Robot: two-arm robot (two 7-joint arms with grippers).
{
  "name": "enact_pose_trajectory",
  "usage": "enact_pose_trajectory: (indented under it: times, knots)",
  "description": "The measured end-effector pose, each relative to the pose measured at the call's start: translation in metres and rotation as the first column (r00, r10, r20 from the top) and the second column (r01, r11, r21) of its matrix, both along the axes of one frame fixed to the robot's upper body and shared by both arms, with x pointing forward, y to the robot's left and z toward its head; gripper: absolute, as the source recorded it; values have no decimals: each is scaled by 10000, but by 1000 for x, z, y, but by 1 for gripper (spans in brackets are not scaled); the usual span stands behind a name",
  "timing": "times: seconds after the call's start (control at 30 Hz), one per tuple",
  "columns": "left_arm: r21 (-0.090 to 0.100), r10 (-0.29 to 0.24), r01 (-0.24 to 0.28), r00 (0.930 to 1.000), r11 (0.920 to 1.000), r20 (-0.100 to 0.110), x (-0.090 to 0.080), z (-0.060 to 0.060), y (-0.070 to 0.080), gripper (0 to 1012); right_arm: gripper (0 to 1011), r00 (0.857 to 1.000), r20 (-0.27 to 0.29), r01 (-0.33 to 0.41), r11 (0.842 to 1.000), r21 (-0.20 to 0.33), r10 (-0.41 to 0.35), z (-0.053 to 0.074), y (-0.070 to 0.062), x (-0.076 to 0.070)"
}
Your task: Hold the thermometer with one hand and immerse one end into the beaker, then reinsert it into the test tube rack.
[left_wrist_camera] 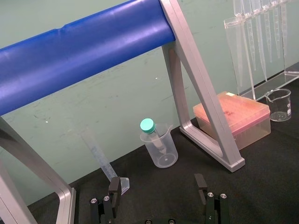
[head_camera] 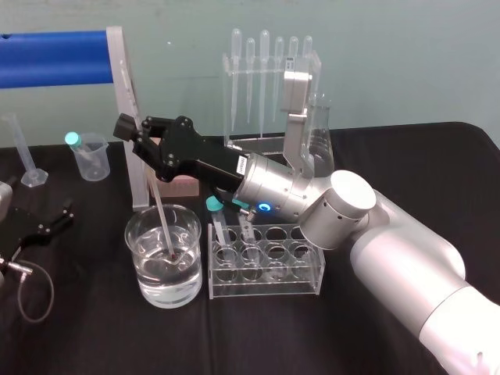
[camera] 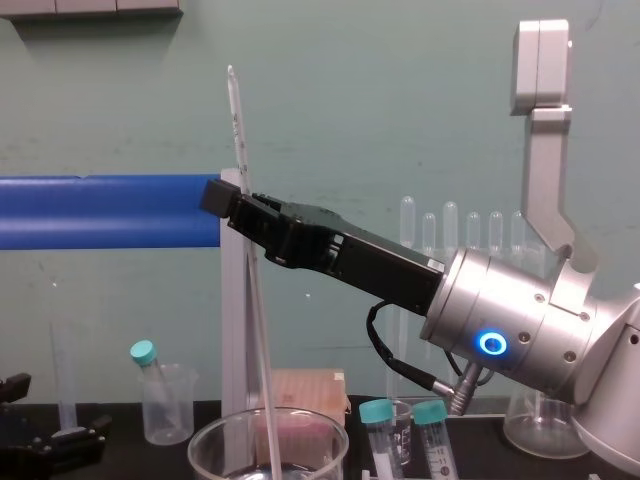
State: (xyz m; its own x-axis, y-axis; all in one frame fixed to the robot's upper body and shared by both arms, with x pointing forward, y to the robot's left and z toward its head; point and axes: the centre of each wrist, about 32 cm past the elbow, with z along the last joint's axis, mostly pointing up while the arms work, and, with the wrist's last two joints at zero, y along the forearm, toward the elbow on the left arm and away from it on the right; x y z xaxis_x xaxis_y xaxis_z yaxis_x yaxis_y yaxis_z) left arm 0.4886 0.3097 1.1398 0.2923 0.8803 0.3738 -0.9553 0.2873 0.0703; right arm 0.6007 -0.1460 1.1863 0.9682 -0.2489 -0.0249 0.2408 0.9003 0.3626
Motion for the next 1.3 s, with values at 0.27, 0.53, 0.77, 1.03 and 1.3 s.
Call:
enact_pose_trajectory:
  times: [0.27, 0.53, 0.77, 1.03, 1.3]
  knots:
    - [0, 0, 0, 10000, 10000, -1, 0, 0, 0, 1008, 55, 10000, 0, 0, 10000, 0, 0, 0, 0, 0]
    - [-1, 0, 0, 10000, 10000, 0, 0, 0, 0, 1008, 55, 10000, 0, 1, 10000, -1, -1, 0, 0, 0]
    - [0, 0, 0, 10000, 10000, 0, 0, 0, 0, 1008, 55, 10000, -1, 1, 10000, -1, -1, 0, 0, 0]
    - [0, 0, 0, 10000, 10000, 0, 0, 0, 0, 1008, 55, 10000, 0, 0, 10000, -1, 0, 0, 0, 0]
    - [-1, 0, 0, 10000, 10000, -1, 0, 0, 0, 1008, 55, 10000, -1, 0, 10000, -1, 0, 0, 0, 0]
